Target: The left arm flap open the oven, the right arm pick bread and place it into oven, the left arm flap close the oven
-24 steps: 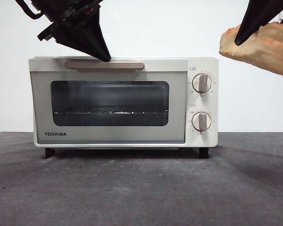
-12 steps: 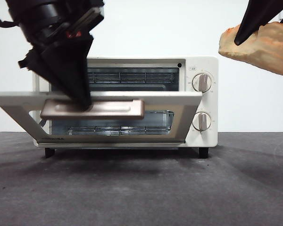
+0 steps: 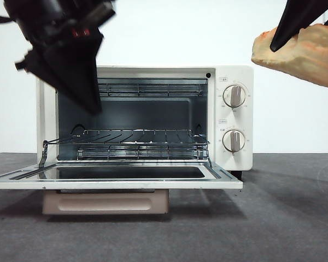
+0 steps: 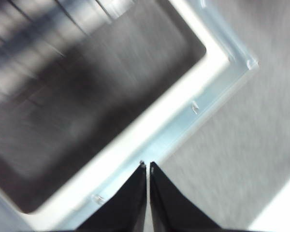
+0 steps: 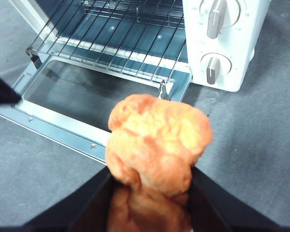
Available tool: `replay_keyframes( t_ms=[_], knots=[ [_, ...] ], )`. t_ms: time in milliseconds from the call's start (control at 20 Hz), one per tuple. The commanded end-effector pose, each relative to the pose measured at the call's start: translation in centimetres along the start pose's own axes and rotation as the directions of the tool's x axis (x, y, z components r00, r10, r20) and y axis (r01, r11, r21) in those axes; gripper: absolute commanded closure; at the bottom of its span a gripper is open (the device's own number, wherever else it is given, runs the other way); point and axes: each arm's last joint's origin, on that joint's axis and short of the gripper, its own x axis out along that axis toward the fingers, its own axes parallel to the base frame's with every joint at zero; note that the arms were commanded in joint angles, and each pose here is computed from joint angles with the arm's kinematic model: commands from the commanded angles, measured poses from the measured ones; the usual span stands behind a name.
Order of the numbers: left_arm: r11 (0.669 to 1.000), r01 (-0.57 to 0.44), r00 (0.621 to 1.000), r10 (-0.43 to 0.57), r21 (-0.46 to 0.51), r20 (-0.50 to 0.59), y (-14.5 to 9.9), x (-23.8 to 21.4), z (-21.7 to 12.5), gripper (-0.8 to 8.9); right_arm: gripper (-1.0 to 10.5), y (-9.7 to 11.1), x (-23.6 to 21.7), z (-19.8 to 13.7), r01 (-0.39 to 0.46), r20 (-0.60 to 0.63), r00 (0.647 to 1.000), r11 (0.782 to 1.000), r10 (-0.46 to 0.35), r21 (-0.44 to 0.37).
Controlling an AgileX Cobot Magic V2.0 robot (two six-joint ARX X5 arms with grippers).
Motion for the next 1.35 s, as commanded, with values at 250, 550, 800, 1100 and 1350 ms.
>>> replay_keyframes(
  t_ms=[250,550,800,1100,1350],
  knots=[
    [0.992,-0.075,0.967,0.097,-0.100,0.236,2.2,-6.8,-1.6,7.98,7.5,0.4,-0.2,0.8,-0.033,0.040,0.999,0.999,0.034,-0.012],
    [0.974,-0.072,0.926,0.145,-0.214,0.348,3.3,-10.3,-7.9,7.99,7.5,0.9,1.1,1.4,-0.088,0.037,0.995,0.996,0.088,-0.011],
    [0.963,0.027,0.926,0.077,-0.269,0.369,3.0,-9.0,-12.8,7.99,7.5,1.3,2.8,1.7,-0.136,0.002,0.991,0.991,0.136,-0.005],
    [0.957,0.079,0.929,0.031,-0.278,0.369,2.4,-8.3,-14.8,7.98,7.5,2.7,5.3,1.8,-0.193,-0.022,0.981,0.981,0.193,0.001],
    [0.959,0.078,0.924,0.033,-0.272,0.380,2.3,-8.5,-14.9,7.98,7.5,4.3,8.9,2.5,-0.218,-0.030,0.975,0.975,0.219,0.043]
  ],
)
